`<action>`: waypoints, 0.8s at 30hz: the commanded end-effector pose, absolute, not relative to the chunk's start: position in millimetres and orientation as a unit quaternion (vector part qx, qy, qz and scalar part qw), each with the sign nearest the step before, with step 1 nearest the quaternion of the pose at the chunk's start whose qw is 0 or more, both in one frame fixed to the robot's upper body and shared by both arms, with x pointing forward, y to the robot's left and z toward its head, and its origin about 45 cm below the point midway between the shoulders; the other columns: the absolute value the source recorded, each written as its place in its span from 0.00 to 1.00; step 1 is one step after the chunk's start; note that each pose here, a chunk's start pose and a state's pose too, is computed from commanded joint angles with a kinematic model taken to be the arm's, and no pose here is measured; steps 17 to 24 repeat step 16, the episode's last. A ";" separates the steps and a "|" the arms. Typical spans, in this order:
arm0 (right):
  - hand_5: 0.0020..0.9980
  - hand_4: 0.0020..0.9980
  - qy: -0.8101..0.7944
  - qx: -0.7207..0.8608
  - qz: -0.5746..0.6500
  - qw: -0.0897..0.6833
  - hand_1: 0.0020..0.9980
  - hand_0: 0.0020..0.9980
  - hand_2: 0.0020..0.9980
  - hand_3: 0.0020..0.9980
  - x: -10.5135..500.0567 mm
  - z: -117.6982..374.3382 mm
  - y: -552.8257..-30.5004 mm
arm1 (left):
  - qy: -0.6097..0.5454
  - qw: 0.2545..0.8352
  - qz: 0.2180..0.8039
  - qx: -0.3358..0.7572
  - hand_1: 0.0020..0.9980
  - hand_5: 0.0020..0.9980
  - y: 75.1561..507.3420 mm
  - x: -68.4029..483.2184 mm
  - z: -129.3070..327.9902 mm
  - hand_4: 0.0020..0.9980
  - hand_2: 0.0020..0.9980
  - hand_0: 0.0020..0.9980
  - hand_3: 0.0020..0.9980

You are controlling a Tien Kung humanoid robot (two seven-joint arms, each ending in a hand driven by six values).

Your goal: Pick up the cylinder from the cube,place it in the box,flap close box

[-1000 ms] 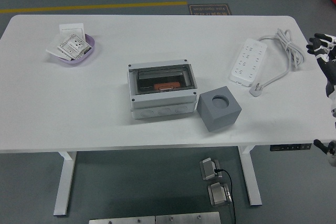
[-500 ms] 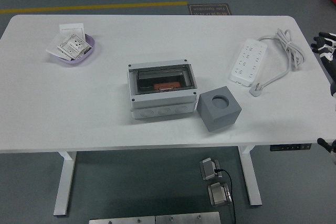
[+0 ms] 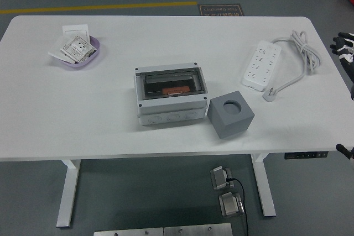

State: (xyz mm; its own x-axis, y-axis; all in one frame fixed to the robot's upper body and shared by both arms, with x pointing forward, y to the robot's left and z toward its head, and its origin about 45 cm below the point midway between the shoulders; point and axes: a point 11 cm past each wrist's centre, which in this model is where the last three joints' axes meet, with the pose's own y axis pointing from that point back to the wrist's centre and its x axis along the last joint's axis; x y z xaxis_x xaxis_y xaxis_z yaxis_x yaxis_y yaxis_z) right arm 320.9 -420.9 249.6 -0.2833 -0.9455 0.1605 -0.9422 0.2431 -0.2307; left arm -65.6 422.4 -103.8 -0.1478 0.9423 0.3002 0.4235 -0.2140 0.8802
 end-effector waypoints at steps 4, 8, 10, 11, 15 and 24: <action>0.47 0.82 0.790 -0.597 -0.142 0.005 0.62 0.68 0.63 0.63 320.6 249.7 -422.3 | 0.571 0.260 0.499 0.598 0.73 0.58 422.2 -65.9 -103.8 0.79 0.68 0.71 0.71; 0.46 0.81 0.791 -0.595 -0.142 0.006 0.62 0.68 0.63 0.63 320.7 249.9 -423.2 | 0.571 0.260 0.499 0.598 0.73 0.58 422.1 -65.8 -103.8 0.79 0.68 0.71 0.72; 0.46 0.81 0.791 -0.595 -0.142 0.006 0.62 0.68 0.63 0.63 320.6 250.0 -423.5 | 0.571 0.260 0.499 0.598 0.73 0.58 421.9 -65.7 -103.9 0.79 0.68 0.71 0.72; 0.46 0.81 0.792 -0.594 -0.142 0.006 0.62 0.68 0.63 0.63 320.5 249.9 -423.7 | 0.571 0.260 0.499 0.598 0.73 0.58 421.9 -65.6 -104.0 0.79 0.68 0.71 0.72; 0.46 0.81 0.796 -0.589 -0.140 0.006 0.62 0.68 0.63 0.63 319.9 249.1 -427.0 | 0.570 0.260 0.500 0.598 0.73 0.58 421.6 -65.8 -104.1 0.79 0.68 0.71 0.72; 0.46 0.81 0.797 -0.588 -0.140 0.007 0.62 0.68 0.63 0.63 319.6 249.1 -428.1 | 0.570 0.260 0.500 0.598 0.73 0.58 421.6 -65.8 -104.1 0.79 0.68 0.71 0.72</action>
